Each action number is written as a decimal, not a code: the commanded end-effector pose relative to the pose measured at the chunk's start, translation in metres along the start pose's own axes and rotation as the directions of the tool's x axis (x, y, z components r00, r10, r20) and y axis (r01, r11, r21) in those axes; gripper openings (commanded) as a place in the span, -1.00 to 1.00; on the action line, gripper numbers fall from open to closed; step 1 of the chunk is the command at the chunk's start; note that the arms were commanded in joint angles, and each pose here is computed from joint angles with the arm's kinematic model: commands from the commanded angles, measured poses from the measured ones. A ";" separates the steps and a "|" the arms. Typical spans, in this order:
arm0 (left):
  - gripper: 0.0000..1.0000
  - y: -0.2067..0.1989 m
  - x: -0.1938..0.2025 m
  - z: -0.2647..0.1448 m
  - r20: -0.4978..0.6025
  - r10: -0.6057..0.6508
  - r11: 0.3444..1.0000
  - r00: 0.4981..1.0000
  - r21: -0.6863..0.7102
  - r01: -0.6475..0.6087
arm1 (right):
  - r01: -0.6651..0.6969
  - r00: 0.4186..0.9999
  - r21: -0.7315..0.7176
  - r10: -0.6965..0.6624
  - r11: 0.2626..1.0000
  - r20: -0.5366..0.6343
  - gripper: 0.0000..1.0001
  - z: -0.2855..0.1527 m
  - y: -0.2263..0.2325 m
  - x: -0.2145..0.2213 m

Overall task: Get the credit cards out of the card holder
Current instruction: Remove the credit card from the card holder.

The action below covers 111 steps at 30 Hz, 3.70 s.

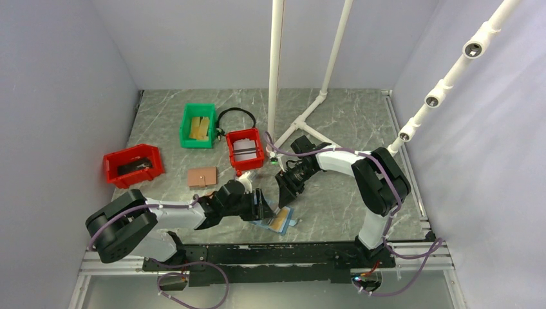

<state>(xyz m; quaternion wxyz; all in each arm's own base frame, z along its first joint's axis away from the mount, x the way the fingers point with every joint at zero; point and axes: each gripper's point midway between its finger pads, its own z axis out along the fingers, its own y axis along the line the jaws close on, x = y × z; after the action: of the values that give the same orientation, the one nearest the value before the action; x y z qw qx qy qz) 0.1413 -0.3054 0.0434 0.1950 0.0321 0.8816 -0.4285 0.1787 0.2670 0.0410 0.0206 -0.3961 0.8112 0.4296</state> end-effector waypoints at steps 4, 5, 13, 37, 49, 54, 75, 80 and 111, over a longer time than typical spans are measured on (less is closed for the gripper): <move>0.25 -0.009 0.004 -0.002 -0.023 0.004 0.999 1.000 0.053 -0.003 | 0.065 0.998 0.078 -0.063 0.995 -0.020 0.04 0.002 -0.015 -0.003; 0.25 -0.009 0.004 -0.001 -0.028 0.005 0.999 1.000 0.049 -0.004 | 0.064 0.998 0.079 -0.062 0.995 -0.019 0.04 0.002 -0.015 -0.003; 0.24 -0.004 0.006 0.006 -0.046 0.004 1.000 0.999 0.027 -0.002 | 0.068 0.998 0.080 -0.068 0.994 -0.008 0.05 0.002 -0.013 -0.008; 0.28 0.007 0.005 0.006 -0.049 0.068 0.988 0.996 -0.132 -0.074 | 0.089 0.996 -0.051 -0.088 0.995 0.021 -0.19 -0.003 0.013 -0.012; 0.33 0.000 0.005 0.007 -0.049 0.077 0.992 0.996 -0.093 -0.082 | 0.079 0.997 -0.139 -0.076 0.987 0.030 -0.25 -0.001 0.028 -0.013; 0.40 -0.003 0.002 0.007 -0.042 0.089 0.992 0.995 -0.085 -0.093 | 0.067 0.997 -0.183 -0.061 0.981 0.039 -0.26 -0.001 0.035 -0.014; -0.11 0.006 -0.009 -0.006 0.011 0.076 0.981 0.997 -0.181 -0.073 | 0.051 0.998 -0.146 -0.044 0.988 0.050 -0.02 -0.004 0.027 -0.017; -0.12 0.004 -0.010 -0.006 0.020 0.071 0.983 0.997 -0.170 -0.067 | 0.032 0.999 -0.103 -0.029 0.994 0.026 -0.02 0.000 0.016 -0.012; -1.00 -0.034 -0.049 -0.034 0.288 -0.023 0.991 0.957 0.131 -0.016 | 0.077 0.992 -0.223 -0.053 0.972 0.111 -0.06 -0.018 0.045 -0.024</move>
<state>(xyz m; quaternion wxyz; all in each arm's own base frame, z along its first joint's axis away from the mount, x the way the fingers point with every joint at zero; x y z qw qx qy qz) 0.1500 -0.2800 0.0565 0.2539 -0.0045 0.8788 -0.4040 0.1652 0.2767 0.0583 -0.0034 -0.3928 0.7787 0.4892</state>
